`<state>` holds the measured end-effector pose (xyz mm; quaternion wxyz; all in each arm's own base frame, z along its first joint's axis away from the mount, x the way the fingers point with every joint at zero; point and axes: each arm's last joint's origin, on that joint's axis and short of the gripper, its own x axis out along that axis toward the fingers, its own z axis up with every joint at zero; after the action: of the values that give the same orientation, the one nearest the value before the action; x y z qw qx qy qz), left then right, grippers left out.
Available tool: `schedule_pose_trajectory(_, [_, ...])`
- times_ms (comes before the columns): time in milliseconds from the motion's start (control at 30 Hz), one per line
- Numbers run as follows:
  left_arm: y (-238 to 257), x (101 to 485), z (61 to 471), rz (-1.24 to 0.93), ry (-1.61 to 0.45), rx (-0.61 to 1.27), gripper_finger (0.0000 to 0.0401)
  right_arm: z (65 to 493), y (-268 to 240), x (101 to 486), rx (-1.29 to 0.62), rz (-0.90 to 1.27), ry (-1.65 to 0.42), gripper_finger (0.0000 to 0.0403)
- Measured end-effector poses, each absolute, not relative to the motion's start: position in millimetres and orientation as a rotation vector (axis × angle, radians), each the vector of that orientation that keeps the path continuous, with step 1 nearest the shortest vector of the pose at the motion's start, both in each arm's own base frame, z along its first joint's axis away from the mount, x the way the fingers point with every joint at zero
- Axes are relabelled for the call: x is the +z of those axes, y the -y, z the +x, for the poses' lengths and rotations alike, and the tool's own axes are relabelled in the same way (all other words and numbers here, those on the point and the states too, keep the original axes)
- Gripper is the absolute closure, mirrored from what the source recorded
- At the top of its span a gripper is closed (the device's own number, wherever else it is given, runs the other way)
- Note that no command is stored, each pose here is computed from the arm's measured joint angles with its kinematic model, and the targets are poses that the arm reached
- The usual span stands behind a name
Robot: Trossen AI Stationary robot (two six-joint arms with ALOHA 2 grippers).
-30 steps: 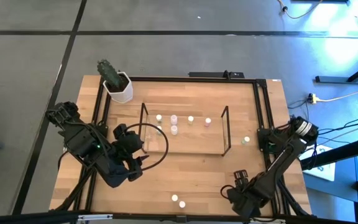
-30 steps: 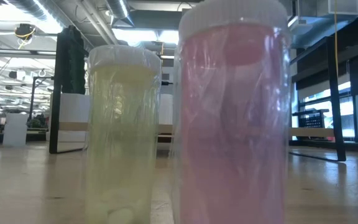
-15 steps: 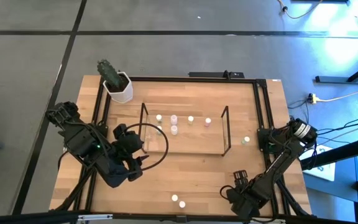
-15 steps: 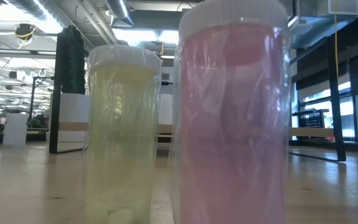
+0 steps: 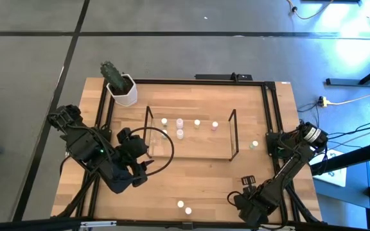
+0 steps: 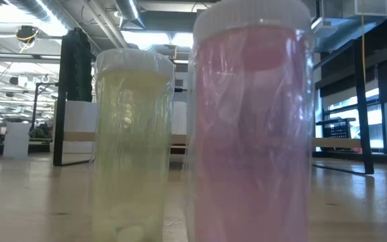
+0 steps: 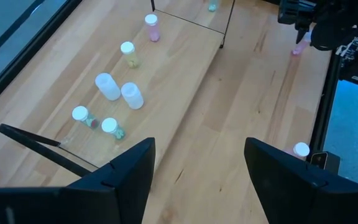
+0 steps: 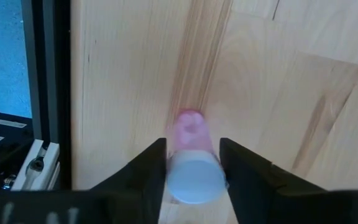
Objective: Pick and place medicine bottles onto shelf by color
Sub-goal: Put the right pink pill bottle aligned with the other pink pill bottle on the shelf
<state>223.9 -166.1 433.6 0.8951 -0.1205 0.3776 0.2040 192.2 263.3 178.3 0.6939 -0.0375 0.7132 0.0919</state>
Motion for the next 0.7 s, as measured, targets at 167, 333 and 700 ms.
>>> schedule_pose_trajectory(167, [166,434,224,-0.249,-0.783,0.423,0.0161,192,-263,178,0.205,-0.084,-1.592,0.028])
schedule_pose_trajectory(333, [166,434,224,-0.249,-0.783,0.423,0.0161,193,-263,178,0.137,-0.026,-1.594,0.0284])
schedule_pose_trajectory(700, [166,434,224,-0.212,-0.791,0.406,0.0161,216,-264,221,0.068,0.105,-1.581,0.0284])
